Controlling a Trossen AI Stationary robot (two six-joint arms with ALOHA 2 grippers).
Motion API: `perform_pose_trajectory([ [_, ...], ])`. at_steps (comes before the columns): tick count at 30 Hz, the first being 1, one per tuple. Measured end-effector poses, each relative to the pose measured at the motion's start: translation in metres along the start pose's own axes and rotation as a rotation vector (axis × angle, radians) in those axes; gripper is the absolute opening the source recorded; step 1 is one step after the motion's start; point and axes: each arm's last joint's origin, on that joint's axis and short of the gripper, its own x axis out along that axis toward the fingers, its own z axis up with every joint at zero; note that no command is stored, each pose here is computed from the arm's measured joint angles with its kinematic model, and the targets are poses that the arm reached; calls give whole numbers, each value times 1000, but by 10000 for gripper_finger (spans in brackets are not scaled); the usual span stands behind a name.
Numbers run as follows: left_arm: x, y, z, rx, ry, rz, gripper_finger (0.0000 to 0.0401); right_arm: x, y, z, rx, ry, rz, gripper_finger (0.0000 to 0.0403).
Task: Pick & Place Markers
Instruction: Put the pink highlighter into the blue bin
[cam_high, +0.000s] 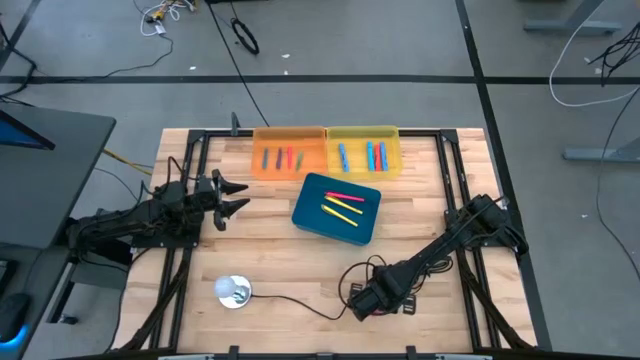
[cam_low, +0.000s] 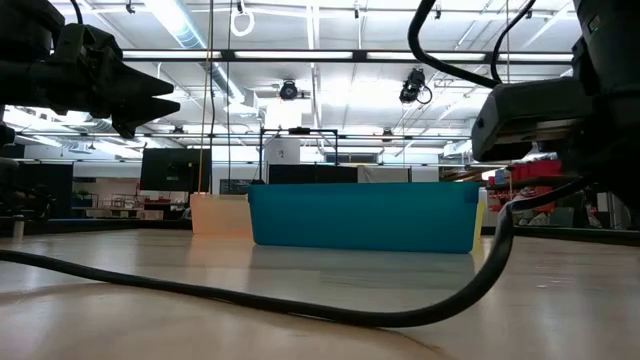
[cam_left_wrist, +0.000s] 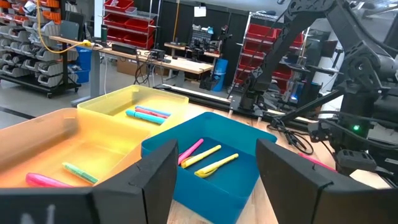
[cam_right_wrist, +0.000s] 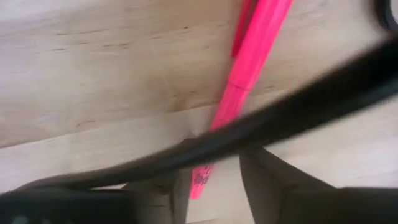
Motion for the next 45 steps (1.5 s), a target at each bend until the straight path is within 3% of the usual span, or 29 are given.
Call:
perform_pose_trajectory([
  [8, 0, 0, 0, 0, 1, 0, 222, 0, 2, -1, -21, 3, 24, 59],
  [14, 0, 0, 0, 1, 0, 0, 222, 0, 2, -1, -24, 4, 27, 17],
  [19, 0, 0, 0, 0, 0, 0, 222, -8, 1, -2, -29, 11, 54, 15],
  [28, 0, 0, 0, 0, 0, 0, 222, -50, -10, -9, -83, 112, 120, 16],
  [37, 0, 0, 0, 1, 0, 0, 222, -76, -20, -20, -260, 357, 57, 16],
  [45, 0, 0, 0, 1, 1, 0, 222, -96, -19, -40, -454, 553, 83, 16],
])
